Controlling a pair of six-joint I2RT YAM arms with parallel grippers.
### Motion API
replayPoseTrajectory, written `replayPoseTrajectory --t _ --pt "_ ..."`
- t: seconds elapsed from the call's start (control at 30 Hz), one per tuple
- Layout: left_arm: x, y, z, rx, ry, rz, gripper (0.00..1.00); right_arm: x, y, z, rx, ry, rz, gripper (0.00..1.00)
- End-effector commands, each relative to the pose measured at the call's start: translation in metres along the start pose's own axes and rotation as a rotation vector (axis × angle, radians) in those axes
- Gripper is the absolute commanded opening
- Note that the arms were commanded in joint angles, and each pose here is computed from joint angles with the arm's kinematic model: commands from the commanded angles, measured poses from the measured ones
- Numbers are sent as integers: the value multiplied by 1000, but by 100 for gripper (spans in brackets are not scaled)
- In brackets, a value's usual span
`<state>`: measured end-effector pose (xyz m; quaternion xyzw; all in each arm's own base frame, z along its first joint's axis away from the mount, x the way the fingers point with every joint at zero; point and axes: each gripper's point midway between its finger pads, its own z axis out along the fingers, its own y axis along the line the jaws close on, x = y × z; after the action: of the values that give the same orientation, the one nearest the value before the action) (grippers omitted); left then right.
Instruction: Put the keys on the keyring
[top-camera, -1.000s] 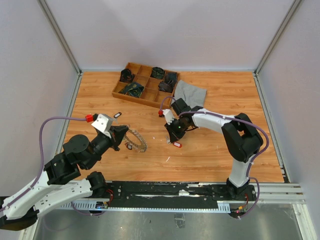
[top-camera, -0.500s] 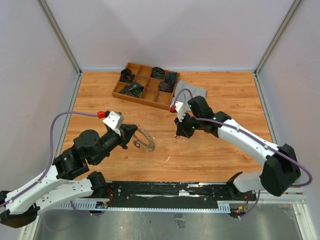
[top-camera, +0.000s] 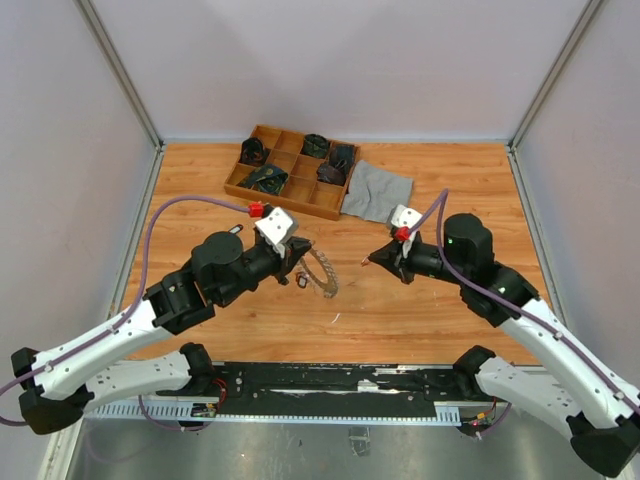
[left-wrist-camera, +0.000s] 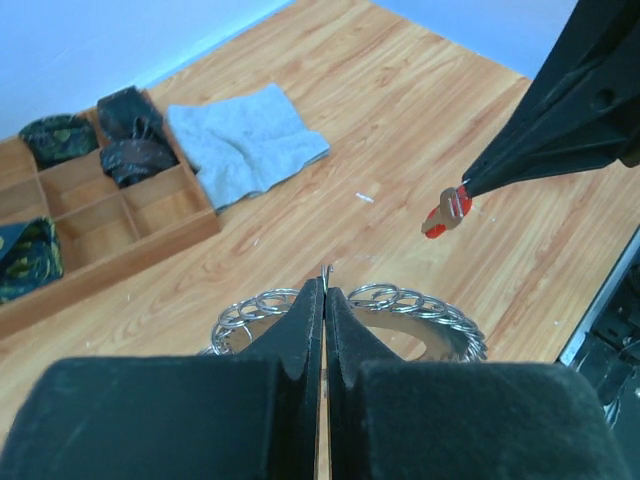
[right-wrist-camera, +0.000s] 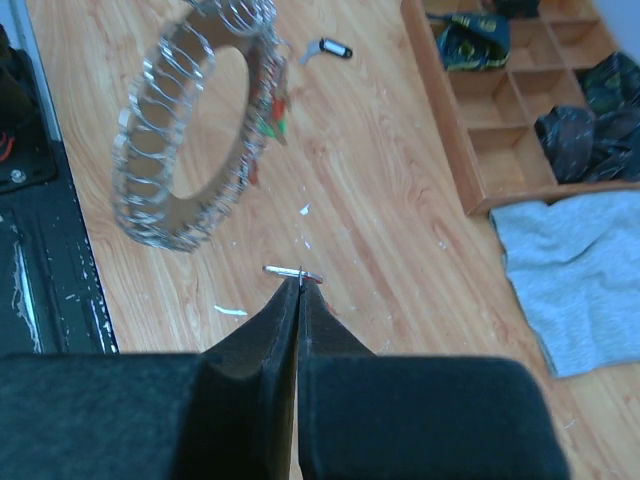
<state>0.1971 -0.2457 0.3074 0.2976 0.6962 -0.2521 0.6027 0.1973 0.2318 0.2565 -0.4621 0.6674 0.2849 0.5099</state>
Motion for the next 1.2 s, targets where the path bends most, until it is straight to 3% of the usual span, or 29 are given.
replayPoseTrajectory --t 0.0,0.33,0.53,1.17 --pt "-70 -14 7 73 -190 27 1 -44 6 -26 2 -127 -57 1" --pt "-112 -55 27 279 -277 108 0 -99 19 -62 -45 -159 -67 1" --pt "-118 -68 34 344 -293 146 0 -123 19 -69 -53 -182 -72 1" --pt "-115 -72 48 361 -245 180 1 -125 13 -42 -104 -150 -47 1"
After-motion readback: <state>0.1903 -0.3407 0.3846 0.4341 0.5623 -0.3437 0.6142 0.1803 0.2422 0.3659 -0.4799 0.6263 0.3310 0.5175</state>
